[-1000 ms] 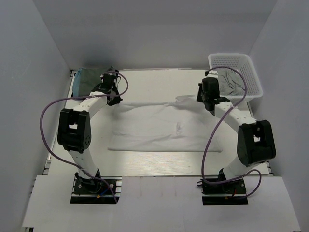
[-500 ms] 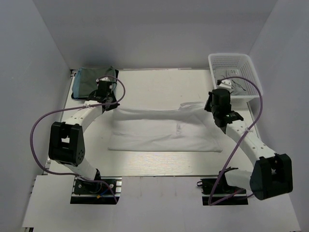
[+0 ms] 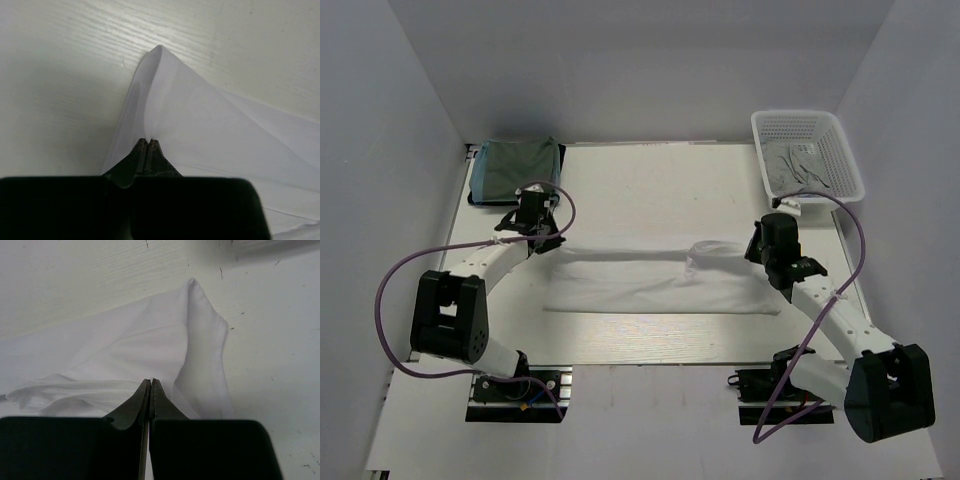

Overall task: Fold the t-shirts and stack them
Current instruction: Fold the other side of the tshirt into a rectangle

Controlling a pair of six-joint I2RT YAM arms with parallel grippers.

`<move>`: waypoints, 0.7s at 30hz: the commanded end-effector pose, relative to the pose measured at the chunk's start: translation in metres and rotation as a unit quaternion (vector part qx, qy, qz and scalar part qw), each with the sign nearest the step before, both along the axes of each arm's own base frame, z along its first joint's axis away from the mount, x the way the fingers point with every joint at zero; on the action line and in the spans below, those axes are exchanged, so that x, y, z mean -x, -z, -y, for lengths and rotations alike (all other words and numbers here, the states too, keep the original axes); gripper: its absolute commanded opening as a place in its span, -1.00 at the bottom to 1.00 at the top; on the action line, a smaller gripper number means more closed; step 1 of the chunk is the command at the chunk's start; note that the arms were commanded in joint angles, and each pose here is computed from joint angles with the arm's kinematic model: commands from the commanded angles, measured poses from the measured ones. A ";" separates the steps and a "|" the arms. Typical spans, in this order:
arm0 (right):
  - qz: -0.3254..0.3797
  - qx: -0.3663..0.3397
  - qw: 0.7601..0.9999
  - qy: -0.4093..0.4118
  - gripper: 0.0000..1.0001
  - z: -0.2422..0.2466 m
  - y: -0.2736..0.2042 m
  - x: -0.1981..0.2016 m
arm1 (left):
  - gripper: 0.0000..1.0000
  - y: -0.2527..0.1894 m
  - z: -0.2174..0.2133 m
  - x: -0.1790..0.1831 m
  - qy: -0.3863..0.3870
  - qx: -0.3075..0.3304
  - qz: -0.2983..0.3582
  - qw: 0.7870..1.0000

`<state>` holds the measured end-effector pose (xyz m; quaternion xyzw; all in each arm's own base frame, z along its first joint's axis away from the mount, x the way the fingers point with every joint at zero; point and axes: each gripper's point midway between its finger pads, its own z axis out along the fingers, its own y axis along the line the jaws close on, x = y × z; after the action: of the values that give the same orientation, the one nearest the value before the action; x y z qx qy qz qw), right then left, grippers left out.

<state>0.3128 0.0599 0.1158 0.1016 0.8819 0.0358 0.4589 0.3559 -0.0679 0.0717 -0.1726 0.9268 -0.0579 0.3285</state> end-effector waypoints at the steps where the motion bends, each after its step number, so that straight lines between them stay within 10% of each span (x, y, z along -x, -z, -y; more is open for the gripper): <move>1: -0.022 -0.013 1.000 0.013 -1.00 0.003 0.015 0.017 | -1.00 -0.002 -0.004 0.008 -0.020 0.001 0.007 1.000; 5: -0.066 -0.038 0.996 0.043 -1.00 0.005 0.049 0.041 | -1.00 0.013 -0.019 0.021 -0.062 -0.025 -0.031 0.997; 7: -0.085 -0.041 0.994 0.047 -0.16 0.006 0.056 0.050 | -0.84 0.021 -0.024 0.033 -0.075 -0.033 -0.058 0.995; 9: -0.096 -0.065 0.993 0.031 0.69 -0.004 0.054 0.054 | -0.26 0.019 -0.030 0.031 -0.102 -0.037 -0.073 0.991; 10: -0.097 -0.064 0.993 0.028 0.81 -0.004 0.048 0.055 | 0.03 0.019 -0.036 0.038 -0.114 -0.045 -0.091 0.988; 12: -0.089 -0.066 0.994 0.013 0.81 -0.008 0.035 0.054 | 0.99 0.007 -0.044 0.031 -0.152 -0.065 -0.073 0.984; 21: 0.006 -0.186 0.952 -0.245 0.81 -0.106 -0.030 0.025 | 1.00 -0.041 -0.015 -0.017 -0.116 0.006 -0.004 0.993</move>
<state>0.2796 0.1153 0.1139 0.0584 0.8905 0.1948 0.4070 0.3560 -0.0411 0.0924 -0.2923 0.9066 0.0121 0.3040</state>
